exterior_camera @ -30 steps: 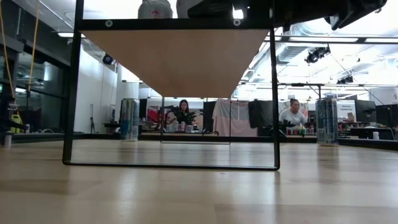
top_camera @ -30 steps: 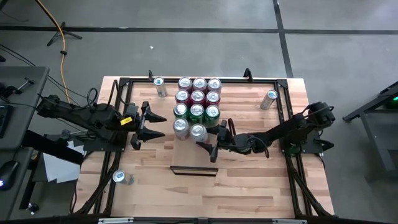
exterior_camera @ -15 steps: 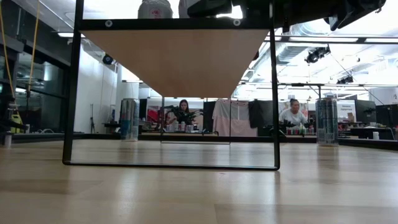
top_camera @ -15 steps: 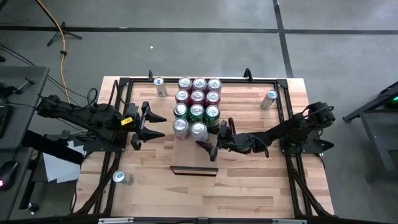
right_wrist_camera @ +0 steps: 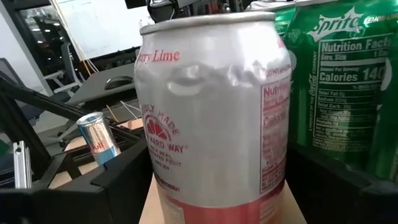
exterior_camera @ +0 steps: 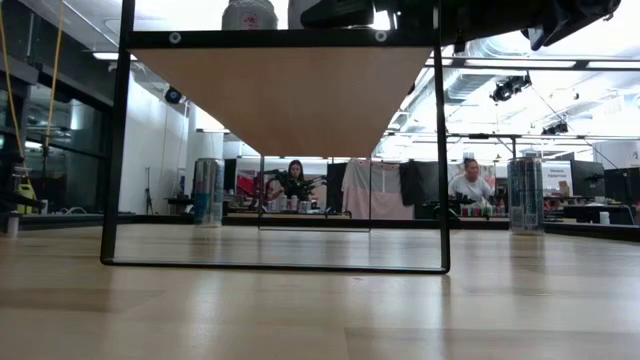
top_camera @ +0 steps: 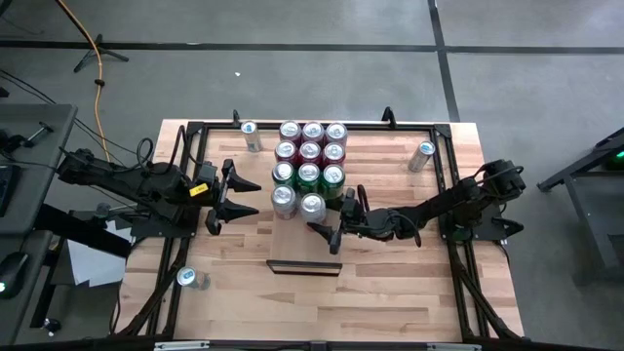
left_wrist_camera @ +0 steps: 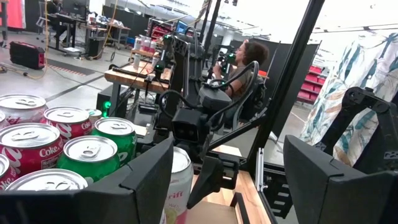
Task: Place canned beverage on shelf
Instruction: Put the bottom left pink soda can on the shelf
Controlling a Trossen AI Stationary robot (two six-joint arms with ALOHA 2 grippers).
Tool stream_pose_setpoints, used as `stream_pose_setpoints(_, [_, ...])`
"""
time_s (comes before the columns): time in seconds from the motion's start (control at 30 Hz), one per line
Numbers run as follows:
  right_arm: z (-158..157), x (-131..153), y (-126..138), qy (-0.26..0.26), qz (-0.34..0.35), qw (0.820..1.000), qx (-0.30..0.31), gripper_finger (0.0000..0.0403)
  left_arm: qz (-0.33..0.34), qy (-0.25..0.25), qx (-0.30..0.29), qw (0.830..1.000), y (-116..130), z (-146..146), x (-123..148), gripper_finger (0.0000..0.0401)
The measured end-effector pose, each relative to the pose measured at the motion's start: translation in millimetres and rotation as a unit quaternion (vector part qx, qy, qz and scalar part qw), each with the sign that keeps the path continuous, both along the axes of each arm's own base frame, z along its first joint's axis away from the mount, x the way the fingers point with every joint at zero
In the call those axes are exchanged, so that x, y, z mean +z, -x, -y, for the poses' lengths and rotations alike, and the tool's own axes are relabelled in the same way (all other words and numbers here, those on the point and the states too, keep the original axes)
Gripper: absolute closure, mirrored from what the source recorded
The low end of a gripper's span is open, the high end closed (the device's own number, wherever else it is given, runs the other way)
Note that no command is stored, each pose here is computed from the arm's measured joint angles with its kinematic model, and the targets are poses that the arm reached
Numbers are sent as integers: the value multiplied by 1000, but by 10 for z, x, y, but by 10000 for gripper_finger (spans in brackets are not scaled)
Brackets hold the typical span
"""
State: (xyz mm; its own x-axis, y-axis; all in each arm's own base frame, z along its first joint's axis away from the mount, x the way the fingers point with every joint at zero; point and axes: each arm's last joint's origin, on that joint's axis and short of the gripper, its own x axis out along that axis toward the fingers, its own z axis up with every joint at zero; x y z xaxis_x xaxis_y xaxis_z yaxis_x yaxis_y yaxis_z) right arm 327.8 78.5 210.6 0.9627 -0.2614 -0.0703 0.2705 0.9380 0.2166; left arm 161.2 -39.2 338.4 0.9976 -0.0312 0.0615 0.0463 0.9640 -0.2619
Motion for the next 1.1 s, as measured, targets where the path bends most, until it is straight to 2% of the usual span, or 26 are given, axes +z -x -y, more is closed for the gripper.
stream_pose_setpoints(0.33, [3,-29,7,23,-14,1000,-12,8,0,0,0,1000,0,1,0,171])
stream_pose_setpoints(0.63, [-62,238,206,53,-36,998,20,10,0,0,0,1000,-1,1,0,171])
stream_pose_setpoints(0.77, [-88,392,371,45,-53,996,48,10,0,0,0,1000,-1,1,0,171])
stream_pose_setpoints(0.9, [-109,580,588,-18,-56,994,94,10,0,1,8,1000,-2,-4,0,171])
stream_pose_setpoints(1.0, [-91,729,727,-102,-31,989,99,10,0,2,20,1000,-1,-11,1,171])
stream_pose_setpoints(1.1, [-51,883,831,-188,13,978,94,10,-1,3,40,999,-7,-21,-2,171])
